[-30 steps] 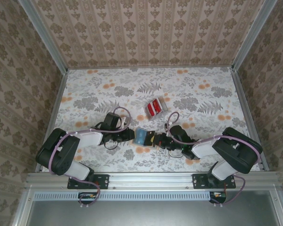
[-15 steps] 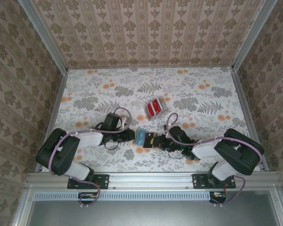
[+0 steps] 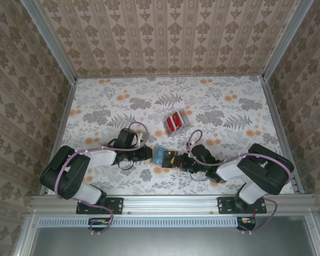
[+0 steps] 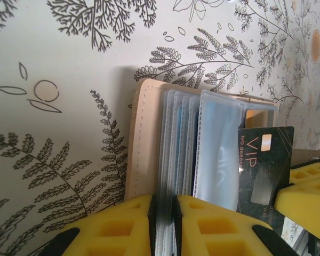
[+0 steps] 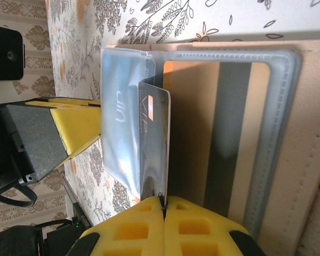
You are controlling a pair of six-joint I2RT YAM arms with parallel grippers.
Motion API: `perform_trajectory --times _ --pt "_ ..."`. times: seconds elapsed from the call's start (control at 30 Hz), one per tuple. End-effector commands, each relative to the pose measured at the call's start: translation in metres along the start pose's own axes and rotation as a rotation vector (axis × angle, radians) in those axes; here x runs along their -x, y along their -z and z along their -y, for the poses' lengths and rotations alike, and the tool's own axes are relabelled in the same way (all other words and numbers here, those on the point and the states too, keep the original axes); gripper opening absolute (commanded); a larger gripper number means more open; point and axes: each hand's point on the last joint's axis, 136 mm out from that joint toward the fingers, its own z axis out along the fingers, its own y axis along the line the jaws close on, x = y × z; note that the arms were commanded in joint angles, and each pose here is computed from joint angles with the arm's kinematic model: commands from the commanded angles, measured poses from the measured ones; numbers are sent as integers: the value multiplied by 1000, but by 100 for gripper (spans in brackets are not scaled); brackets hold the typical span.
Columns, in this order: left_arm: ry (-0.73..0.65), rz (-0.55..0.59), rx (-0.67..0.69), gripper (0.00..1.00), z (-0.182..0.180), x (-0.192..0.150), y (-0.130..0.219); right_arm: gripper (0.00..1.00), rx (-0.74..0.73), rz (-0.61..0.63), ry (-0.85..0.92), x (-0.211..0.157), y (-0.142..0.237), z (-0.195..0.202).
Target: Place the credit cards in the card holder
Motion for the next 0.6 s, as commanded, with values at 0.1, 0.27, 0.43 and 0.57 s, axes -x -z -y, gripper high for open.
perform_trajectory --times 0.1,0.27,0.43,0.57 --pt "25 -41 7 19 -3 -13 -1 0 -81 -1 -5 -3 7 15" --pt "26 -42 1 19 -2 -13 -1 0 -70 -21 -2 -5 2 13" --pt "25 -40 3 19 -2 -14 -2 0 -58 -45 -20 -9 -6 15" --pt "24 -40 0 19 -1 -13 -1 0 -47 -46 -37 -8 -10 16"
